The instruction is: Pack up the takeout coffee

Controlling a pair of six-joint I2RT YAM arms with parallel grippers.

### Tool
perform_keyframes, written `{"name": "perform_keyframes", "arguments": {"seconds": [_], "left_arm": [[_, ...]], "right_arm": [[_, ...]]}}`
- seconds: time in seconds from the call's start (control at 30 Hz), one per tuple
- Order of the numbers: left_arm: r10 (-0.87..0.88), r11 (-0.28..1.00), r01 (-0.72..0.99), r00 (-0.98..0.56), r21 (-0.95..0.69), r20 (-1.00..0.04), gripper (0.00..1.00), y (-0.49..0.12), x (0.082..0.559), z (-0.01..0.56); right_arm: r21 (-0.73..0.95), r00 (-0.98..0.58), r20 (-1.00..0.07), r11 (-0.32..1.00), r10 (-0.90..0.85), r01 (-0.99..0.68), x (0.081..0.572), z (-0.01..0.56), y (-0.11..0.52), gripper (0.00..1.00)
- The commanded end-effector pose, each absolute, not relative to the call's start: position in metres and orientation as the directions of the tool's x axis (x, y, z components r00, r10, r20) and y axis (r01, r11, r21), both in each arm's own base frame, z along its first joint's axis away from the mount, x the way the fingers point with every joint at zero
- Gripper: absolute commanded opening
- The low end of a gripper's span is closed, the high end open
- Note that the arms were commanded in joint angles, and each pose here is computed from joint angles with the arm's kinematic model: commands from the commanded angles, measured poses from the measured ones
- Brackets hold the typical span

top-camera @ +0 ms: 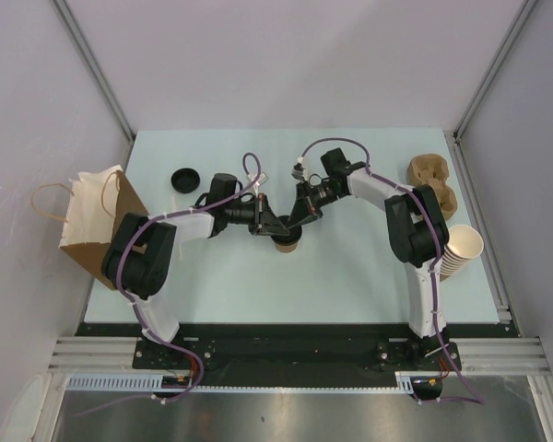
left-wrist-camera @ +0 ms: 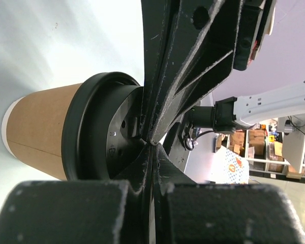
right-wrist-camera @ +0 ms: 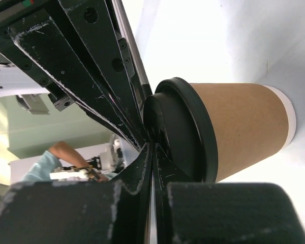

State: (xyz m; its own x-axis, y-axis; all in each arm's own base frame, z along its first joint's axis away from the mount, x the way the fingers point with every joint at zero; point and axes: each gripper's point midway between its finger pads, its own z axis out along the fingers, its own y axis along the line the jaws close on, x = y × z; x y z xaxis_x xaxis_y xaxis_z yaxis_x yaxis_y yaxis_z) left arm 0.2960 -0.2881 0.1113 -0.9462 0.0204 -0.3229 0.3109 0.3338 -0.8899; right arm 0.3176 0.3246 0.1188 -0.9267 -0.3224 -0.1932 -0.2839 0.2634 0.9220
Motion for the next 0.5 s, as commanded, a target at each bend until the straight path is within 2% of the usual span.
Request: {"name": "perform_keyframes", "arguments": {"seconds": [0.0,0.27,0.47], "left_arm": [[-0.011,0.472,0.288,-0.943,-0.833,-0.333,0.01,-0.284,0.297,0.079],[-0.022,0.405,0.343,-0.923,-0.848,-0.384,0.09,-0.292,0.299,0.121],[-0.019,0.368,0.392,-0.903,-0.843,-0.428,0.28,-0.291,0.3,0.152]], "right_arm": [[0.845,-0.878,-0.267,0.342,-0.397,-0.411,0.308,0.097,0.336,0.04],[0.818,-0.831,-0.388,0.266,-0.398,-0.51,0.32,0.145,0.341,0.09],[0.821,-0.827,-0.42,0.231,-0.374,-0.522,0.33,0.176,0.336,0.19]]}}
